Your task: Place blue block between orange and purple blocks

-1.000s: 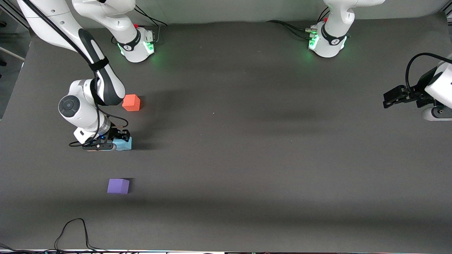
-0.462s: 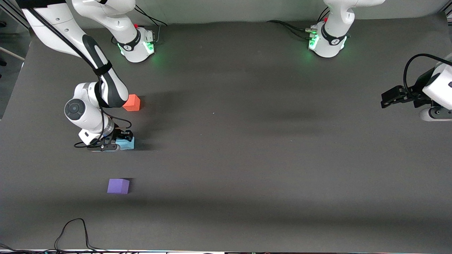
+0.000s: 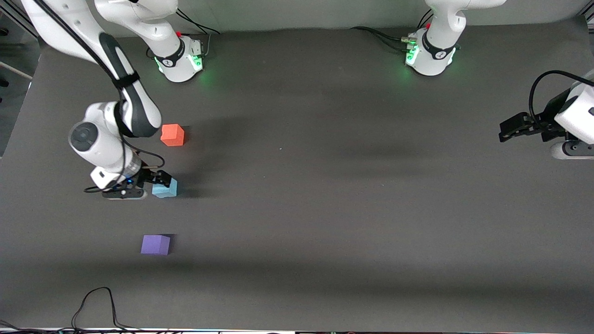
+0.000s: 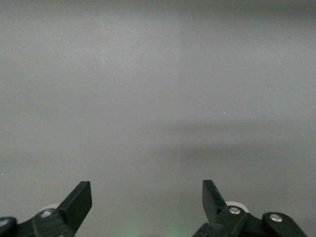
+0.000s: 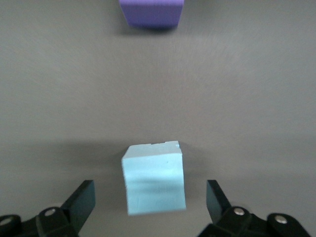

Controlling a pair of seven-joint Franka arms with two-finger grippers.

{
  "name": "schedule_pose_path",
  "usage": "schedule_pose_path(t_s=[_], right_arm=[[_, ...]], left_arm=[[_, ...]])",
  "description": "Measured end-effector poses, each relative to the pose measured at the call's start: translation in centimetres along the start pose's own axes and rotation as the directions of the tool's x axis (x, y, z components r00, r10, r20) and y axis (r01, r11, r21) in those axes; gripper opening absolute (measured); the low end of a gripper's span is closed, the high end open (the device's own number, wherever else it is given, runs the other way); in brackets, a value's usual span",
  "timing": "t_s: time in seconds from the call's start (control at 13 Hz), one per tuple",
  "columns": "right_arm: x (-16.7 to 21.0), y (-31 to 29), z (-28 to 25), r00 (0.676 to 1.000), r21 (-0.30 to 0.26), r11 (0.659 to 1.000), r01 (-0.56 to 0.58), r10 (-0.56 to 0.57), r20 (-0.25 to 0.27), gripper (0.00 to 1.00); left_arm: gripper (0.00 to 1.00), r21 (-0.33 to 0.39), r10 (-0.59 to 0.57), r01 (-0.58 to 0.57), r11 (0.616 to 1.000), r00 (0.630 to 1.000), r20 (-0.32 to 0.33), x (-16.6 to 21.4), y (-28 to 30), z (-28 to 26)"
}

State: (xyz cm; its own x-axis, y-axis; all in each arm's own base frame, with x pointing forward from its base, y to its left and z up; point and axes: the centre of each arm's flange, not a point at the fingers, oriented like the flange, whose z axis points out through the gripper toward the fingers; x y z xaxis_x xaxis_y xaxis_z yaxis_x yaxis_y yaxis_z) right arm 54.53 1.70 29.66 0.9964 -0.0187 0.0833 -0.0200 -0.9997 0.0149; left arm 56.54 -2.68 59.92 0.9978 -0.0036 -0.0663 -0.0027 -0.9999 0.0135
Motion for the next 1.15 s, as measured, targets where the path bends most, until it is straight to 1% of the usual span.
schedule_pose_path(t_s=[0.15, 0.23, 0.31, 0.46, 0.62, 0.77, 0.85, 1.0, 1.15], right_arm=[[-0.1, 0.2, -7.0, 0.999, 0.013, 1.0, -0.003, 0.004, -0.045, 1.0], [-0.5, 0.3, -10.4, 0.998, 0.019, 1.0, -0.004, 0.005, -0.059, 1.0], [-1.1, 0.4, -13.6, 0.998, 0.023, 1.0, -0.005, 0.006, -0.059, 1.0], [-2.3, 0.7, -19.6, 0.999, 0.03, 1.0, -0.005, 0.006, -0.043, 1.0], [-3.6, 1.0, -24.8, 0.999, 0.036, 0.999, -0.005, 0.007, -0.05, 1.0], [-5.3, 1.4, -29.4, 0.999, 0.04, 0.999, -0.006, 0.008, -0.034, 1.0], [-5.9, 1.6, -31.6, 1.0, 0.04, 0.999, -0.007, 0.008, -0.023, 1.0], [-6.7, 1.8, -35.4, 1.0, 0.041, 0.999, -0.007, 0.008, -0.017, 1.0], [-6.9, 1.9, -37.1, 1.0, 0.041, 0.999, -0.007, 0.008, -0.02, 1.0]], left_arm=[[1.0, 0.0, 0.0, 0.0, 1.0, 1.0, 0.0, 0.0, 0.0, 0.0], [1.0, -0.001, -0.001, 0.001, 1.0, 1.0, 0.0, 0.0, 0.0, 0.0], [1.0, -0.001, -0.001, 0.001, 1.0, 1.0, 0.0, 0.0, -0.1, 0.0], [1.0, -0.001, -0.002, 0.002, 1.0, 1.0, -0.001, 0.0, -0.1, 0.0], [1.0, -0.002, -0.002, 0.002, 1.0, 1.0, -0.001, 0.0, -0.1, 0.0], [1.0, -0.002, -0.003, 0.003, 1.0, 1.0, -0.001, 0.0, -0.1, 0.0], [1.0, -0.002, -0.003, 0.003, 1.0, 1.0, -0.001, 0.0, -0.1, 0.0], [1.0, -0.002, -0.003, 0.003, 1.0, 1.0, -0.001, 0.0, -0.1, 0.0], [1.0, -0.002, -0.003, 0.003, 1.0, 1.0, -0.001, 0.0, -0.1, 0.0]])
